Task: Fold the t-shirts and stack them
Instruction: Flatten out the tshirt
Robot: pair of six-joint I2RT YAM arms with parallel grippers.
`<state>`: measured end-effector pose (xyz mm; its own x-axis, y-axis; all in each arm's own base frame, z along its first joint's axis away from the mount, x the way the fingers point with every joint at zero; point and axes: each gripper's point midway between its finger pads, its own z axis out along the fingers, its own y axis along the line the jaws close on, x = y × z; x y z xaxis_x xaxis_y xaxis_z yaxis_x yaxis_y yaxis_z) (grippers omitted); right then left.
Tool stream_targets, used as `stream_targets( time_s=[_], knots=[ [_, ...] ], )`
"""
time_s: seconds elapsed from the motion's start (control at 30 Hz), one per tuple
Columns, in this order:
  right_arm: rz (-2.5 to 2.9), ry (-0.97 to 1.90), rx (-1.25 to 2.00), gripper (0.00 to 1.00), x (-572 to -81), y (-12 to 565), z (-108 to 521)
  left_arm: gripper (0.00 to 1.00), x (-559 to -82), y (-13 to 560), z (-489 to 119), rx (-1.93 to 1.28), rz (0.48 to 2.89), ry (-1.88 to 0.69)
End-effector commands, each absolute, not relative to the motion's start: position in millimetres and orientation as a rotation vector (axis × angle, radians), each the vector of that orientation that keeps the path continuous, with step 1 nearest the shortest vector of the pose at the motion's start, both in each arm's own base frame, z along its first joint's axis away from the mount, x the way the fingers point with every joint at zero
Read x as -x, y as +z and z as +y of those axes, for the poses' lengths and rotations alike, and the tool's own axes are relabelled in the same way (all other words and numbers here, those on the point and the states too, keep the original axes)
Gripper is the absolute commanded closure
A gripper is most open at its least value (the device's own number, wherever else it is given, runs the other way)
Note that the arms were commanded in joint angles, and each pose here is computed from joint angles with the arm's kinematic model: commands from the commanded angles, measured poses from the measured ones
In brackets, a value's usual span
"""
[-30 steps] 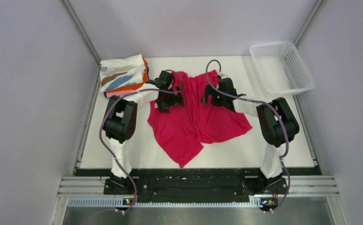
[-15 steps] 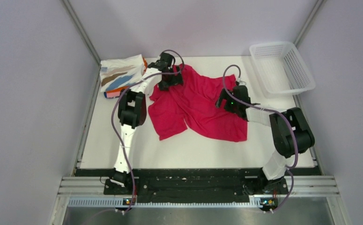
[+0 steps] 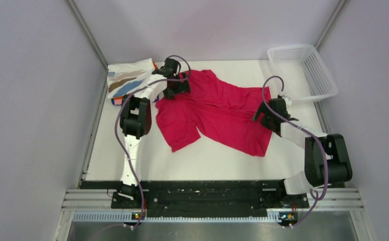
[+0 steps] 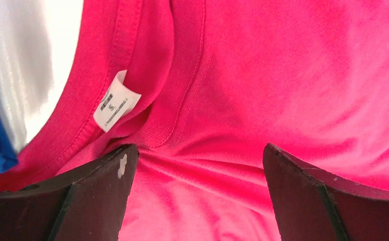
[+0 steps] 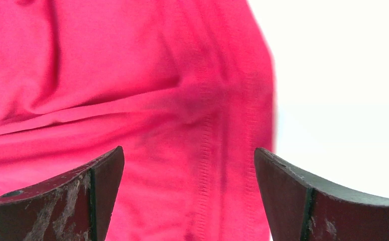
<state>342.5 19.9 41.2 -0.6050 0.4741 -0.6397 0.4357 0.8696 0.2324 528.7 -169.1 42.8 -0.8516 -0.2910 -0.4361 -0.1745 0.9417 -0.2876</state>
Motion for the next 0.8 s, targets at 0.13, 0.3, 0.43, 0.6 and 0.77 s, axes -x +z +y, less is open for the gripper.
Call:
stream_targets(
  time_s=[0.13, 0.3, 0.43, 0.6, 0.77],
  knots=[
    [2.214, 0.141, -0.682, 0.01, -315.8, 88.8, 16.8, 0.01, -501.7, 106.6, -167.0, 0.260, 2.579, -0.403],
    [2.141, 0.283, -0.650, 0.01, -298.7, 116.8, 31.4, 0.01, -452.6, 156.9, -169.2, 0.231, 2.459, -0.437],
    [2.138, 0.290, -0.658, 0.01, -282.6, 122.7, 30.7, 0.01, -386.6, 168.7, -161.8, 0.279, 2.393, -0.471],
    [2.170, 0.281, -0.658, 0.01, -264.9, 121.0, 30.2, 0.01, -291.6, 117.6, -147.6, 0.308, 2.529, -0.347],
    [2.216, 0.299, -0.673, 0.03, -253.8, 102.5, 34.0, 0.05, -238.4, 80.7, -160.2, 0.329, 2.604, -0.412]
  ],
)
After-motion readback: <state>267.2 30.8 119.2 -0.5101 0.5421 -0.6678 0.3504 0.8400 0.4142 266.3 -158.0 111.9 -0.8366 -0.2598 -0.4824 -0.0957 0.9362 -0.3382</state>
